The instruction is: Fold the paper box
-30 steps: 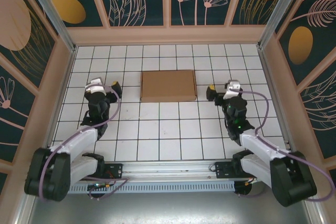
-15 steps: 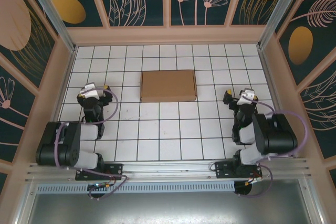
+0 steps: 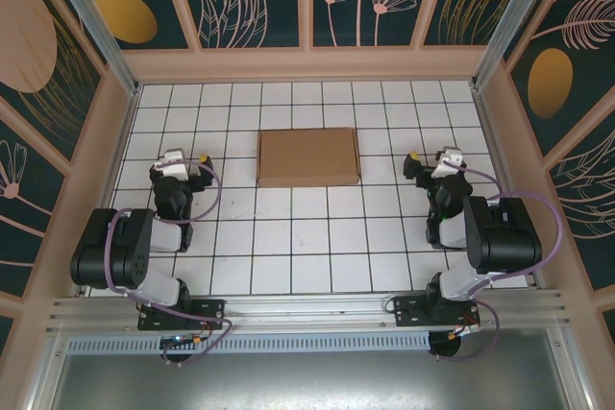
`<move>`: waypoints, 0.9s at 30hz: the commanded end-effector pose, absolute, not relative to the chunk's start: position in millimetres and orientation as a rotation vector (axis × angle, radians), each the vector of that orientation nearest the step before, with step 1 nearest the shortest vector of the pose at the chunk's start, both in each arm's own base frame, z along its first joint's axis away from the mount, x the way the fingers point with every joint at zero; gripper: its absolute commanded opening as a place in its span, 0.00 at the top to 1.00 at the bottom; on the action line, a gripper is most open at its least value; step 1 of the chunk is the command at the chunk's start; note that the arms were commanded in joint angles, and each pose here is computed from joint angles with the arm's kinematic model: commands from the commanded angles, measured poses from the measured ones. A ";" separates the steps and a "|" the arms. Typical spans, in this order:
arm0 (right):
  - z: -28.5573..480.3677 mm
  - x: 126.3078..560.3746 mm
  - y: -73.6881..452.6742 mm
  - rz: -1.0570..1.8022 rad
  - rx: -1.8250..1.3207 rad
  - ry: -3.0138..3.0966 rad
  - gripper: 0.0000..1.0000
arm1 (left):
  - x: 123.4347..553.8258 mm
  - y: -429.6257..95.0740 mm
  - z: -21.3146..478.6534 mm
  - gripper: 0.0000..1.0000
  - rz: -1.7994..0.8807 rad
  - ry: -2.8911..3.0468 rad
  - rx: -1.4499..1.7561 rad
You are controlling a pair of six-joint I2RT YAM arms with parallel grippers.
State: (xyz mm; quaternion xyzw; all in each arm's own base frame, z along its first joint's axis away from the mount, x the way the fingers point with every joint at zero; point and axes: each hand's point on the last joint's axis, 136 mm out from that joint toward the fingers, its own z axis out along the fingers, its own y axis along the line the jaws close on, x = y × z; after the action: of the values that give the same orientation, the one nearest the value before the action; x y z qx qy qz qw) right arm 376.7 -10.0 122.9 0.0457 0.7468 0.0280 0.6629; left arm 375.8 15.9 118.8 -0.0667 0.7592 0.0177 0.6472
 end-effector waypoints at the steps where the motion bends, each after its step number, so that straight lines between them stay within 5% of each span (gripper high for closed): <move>1: 126.3 375.2 -8.5 0.067 0.100 1.672 0.01 | 379.4 16.7 133.9 0.01 0.037 1.671 -0.139; 27: 128.3 372.9 -7.0 0.046 0.102 1.658 0.01 | 377.8 17.2 135.6 0.01 0.040 1.663 -0.141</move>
State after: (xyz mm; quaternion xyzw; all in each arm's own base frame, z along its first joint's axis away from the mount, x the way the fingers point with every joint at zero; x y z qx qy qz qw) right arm 374.1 -5.3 119.4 0.0437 0.7501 0.0283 0.6593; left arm 376.5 15.7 123.2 -0.0666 0.7534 0.0169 0.6540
